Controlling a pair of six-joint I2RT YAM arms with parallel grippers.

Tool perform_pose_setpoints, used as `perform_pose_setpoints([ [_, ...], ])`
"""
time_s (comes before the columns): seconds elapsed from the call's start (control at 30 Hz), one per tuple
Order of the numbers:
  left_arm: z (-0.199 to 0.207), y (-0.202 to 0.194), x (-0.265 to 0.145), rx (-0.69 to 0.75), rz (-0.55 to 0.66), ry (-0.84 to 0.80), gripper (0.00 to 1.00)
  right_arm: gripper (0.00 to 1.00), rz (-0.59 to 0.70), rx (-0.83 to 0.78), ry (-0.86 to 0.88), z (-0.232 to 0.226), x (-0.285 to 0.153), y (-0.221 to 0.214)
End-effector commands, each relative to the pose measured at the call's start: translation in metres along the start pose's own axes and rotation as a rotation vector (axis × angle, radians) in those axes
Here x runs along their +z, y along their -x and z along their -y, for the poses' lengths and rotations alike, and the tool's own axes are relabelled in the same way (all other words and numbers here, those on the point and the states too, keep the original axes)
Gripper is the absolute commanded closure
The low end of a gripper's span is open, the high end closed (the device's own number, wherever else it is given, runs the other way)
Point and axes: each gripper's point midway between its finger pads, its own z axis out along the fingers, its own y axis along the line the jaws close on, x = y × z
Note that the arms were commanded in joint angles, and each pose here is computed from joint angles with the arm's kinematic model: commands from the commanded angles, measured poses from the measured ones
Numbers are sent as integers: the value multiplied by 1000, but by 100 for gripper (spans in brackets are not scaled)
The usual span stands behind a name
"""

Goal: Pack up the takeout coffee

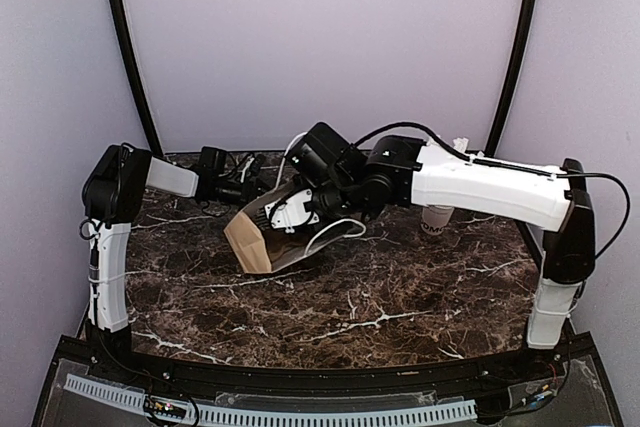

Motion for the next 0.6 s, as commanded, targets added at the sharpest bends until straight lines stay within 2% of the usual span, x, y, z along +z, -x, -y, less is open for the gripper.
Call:
perform_pose_setpoints([
  [0.0, 12, 7, 0, 31, 2, -52, 43, 62, -15, 11, -43, 9, 23, -2],
  [0.57, 10, 2, 4, 1, -11, -112, 45, 62, -24, 21, -66, 14, 67, -15],
])
